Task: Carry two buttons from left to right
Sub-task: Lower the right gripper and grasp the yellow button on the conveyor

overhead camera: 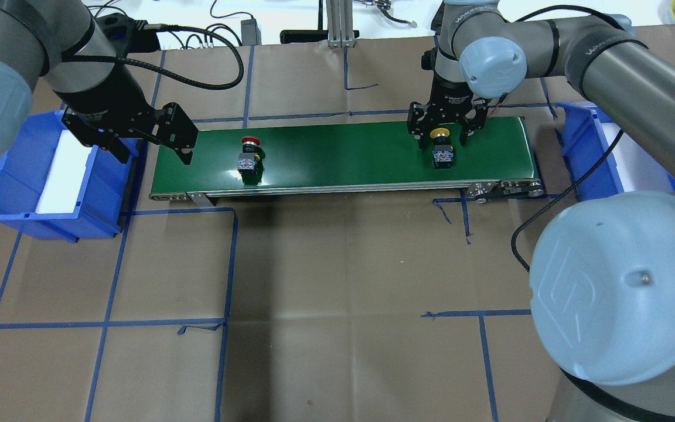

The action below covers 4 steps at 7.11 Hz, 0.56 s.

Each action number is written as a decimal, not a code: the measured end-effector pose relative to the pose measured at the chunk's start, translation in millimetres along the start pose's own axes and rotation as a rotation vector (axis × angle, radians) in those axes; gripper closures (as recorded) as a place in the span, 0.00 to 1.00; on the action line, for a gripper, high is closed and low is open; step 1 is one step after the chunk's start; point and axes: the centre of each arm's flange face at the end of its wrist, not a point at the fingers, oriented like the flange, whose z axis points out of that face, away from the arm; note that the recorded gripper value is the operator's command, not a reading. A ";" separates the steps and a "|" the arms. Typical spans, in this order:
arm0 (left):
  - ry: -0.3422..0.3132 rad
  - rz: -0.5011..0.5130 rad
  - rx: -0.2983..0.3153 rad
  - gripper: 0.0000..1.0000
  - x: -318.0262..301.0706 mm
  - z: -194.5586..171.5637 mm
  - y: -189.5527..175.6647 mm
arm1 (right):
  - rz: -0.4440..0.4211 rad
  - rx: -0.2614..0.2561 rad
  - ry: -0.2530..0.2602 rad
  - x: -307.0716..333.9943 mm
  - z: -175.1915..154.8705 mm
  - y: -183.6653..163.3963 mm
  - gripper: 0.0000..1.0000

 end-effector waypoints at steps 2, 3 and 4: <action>0.000 -0.008 0.002 0.00 0.0 -0.9 -0.1 | -0.002 -0.035 0.017 6.3 -1.8 2.8 0.95; 0.000 -0.023 0.004 0.00 0.0 -1.6 0.0 | 0.002 -0.056 0.034 11.6 -8.4 4.8 0.96; 0.000 -0.043 0.005 0.00 0.1 -2.3 0.0 | 0.015 -0.063 0.042 23.3 -24.0 3.0 0.96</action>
